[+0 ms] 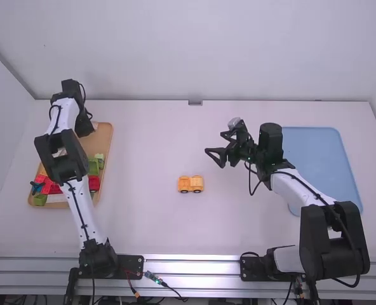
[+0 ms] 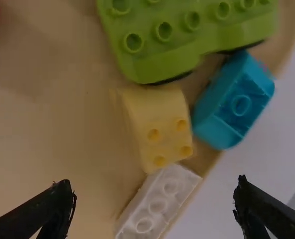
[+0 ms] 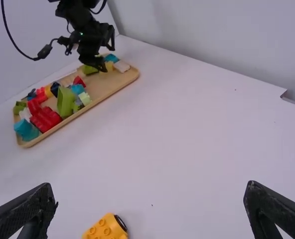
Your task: Assemble lego blocks to make yellow taxi
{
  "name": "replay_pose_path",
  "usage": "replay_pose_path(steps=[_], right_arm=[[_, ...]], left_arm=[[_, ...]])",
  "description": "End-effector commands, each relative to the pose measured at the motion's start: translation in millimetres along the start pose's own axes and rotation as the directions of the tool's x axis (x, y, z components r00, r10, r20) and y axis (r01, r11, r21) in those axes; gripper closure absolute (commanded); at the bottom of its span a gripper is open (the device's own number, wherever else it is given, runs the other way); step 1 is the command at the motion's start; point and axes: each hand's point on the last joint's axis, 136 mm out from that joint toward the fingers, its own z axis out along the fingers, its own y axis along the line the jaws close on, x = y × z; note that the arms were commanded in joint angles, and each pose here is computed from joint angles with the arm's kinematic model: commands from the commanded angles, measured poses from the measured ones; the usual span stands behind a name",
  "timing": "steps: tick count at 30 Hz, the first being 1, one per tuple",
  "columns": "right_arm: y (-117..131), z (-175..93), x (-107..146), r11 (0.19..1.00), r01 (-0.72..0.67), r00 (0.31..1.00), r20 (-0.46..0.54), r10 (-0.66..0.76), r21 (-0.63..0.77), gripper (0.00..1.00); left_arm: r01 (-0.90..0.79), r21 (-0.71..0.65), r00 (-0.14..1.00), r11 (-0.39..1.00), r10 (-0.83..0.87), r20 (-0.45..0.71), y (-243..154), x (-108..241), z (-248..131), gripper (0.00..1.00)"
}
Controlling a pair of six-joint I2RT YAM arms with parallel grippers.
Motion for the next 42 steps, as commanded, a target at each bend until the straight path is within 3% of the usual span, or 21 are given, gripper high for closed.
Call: replay_pose_path(steps=[1,5,9,10,16,18,24,35,42], right_arm=[[2,-2,-4,1.000,0.007,1.000,0.010,-0.007,-0.006,0.00],[2,-2,-4,1.000,0.007,1.000,0.009,-0.007,-0.006,0.00],[2,-2,-4,1.000,0.008,1.000,0.010,-0.008,-0.006,0.00],[2,-2,-4,1.000,0.008,1.000,0.010,-0.008,-0.006,0.00],[2,-2,-4,1.000,0.008,1.000,0.009,-0.008,-0.006,0.00],[2,-2,-4,1.000,0.008,1.000,0.010,-0.008,-0.006,0.00],[2,-2,-4,1.000,0.010,1.000,0.010,-0.010,-0.005,0.00],[2,-2,-4,1.000,0.007,1.000,0.007,-0.007,-0.006,0.00],[2,-2,-4,1.000,0.007,1.000,0.007,-0.007,-0.006,0.00]], left_arm=[[-0.207,0.022,0.978,0.978,0.206,0.009,-4,0,10,0.25],[-0.431,0.111,0.902,0.895,0.430,0.035,-26,9,7,0.40],[-0.713,0.145,0.700,0.685,0.708,0.098,-41,11,5,0.26],[-0.789,0.162,0.612,0.593,0.782,0.115,-46,15,4,0.01],[-0.938,0.159,0.332,0.308,0.931,0.153,-48,24,1,0.01],[-0.979,0.133,0.175,0.153,0.969,0.173,-47,25,1,0.01],[-0.996,0.093,0.000,-0.013,0.990,0.138,-34,22,4,0.01],[-0.994,0.076,-0.073,-0.078,0.995,0.065,-14,19,6,0.04],[-0.962,0.110,-0.249,-0.250,0.968,0.019,6,25,13,0.04]])
